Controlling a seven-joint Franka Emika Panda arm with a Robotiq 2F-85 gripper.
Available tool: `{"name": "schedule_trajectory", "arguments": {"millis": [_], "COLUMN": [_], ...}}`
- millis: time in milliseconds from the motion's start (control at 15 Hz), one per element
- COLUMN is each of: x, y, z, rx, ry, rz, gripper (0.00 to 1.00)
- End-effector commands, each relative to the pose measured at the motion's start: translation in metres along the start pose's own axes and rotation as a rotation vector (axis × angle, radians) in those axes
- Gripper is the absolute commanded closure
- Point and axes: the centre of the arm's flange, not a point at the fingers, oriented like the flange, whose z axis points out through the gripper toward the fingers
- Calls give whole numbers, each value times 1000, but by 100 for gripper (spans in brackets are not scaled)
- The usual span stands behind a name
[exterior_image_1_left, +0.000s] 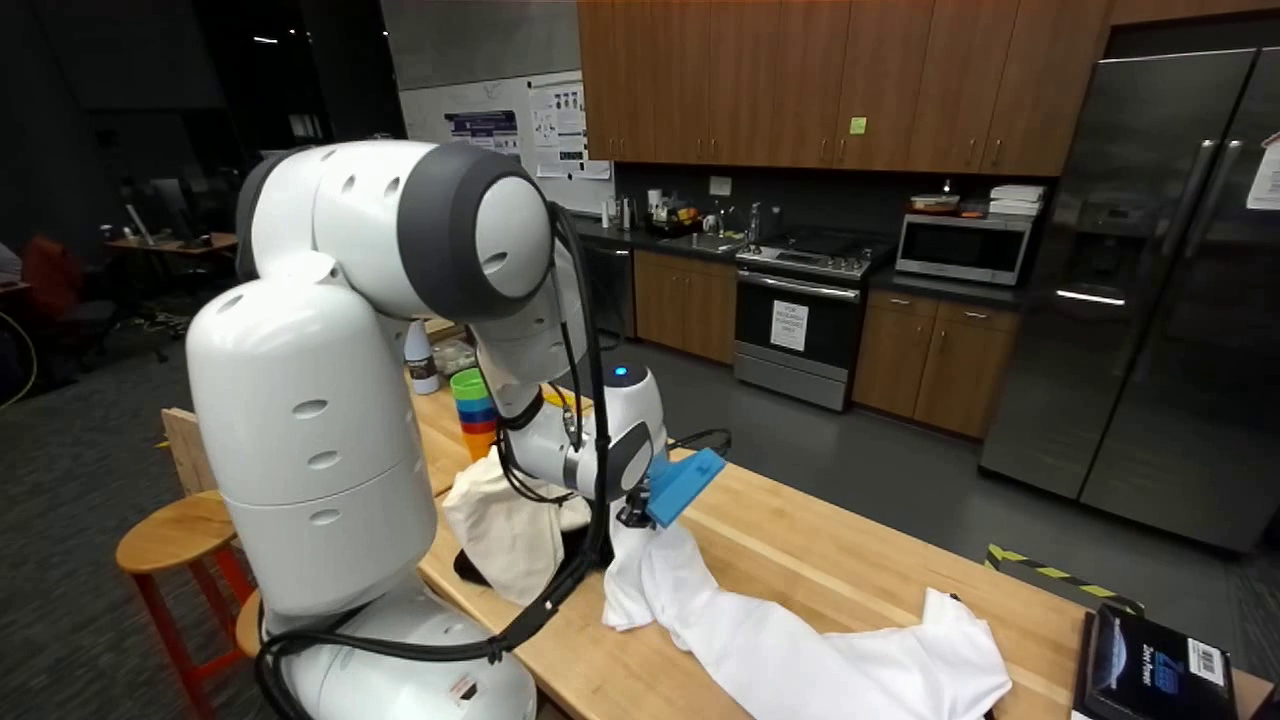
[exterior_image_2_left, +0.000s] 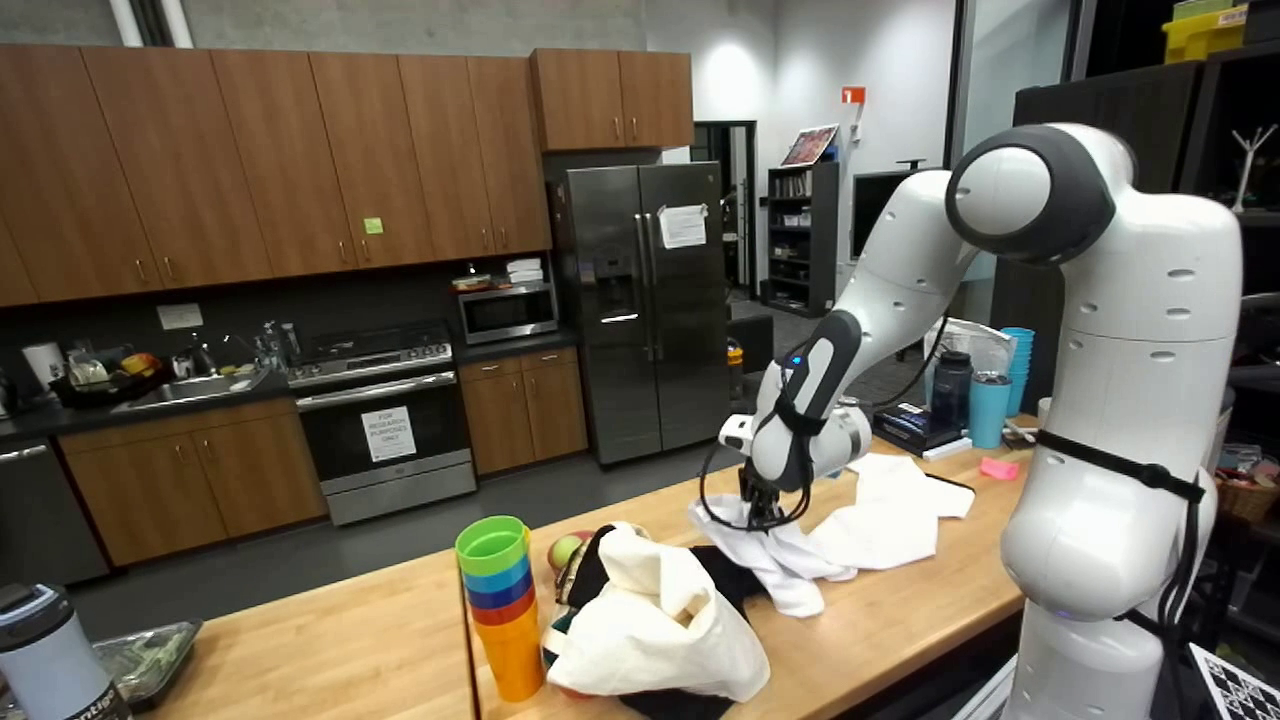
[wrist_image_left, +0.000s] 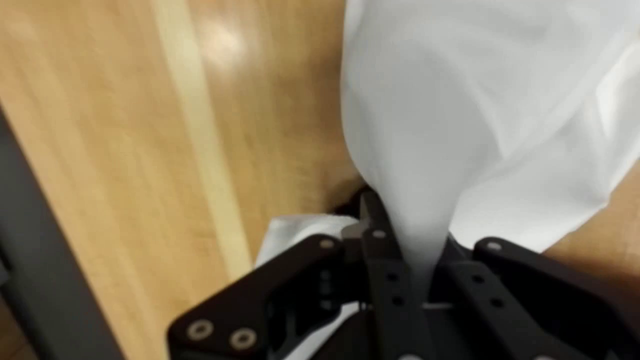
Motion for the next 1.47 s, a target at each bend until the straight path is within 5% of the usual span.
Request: {"name": "schedule_trajectory", "arguments": {"millis": [0,200,400,1067,1400], "x": [-61,-97,-95,60,90], "y": [60,93,106,59,37], "z": [-57,-96,-119,-165,-175], "rx": [-143,-249,-308,-270,-217], "ry": [-18,-20,-4,288,358], "rz": [159,267,268,-34,-127], "gripper": [99,99,99,99,99]}}
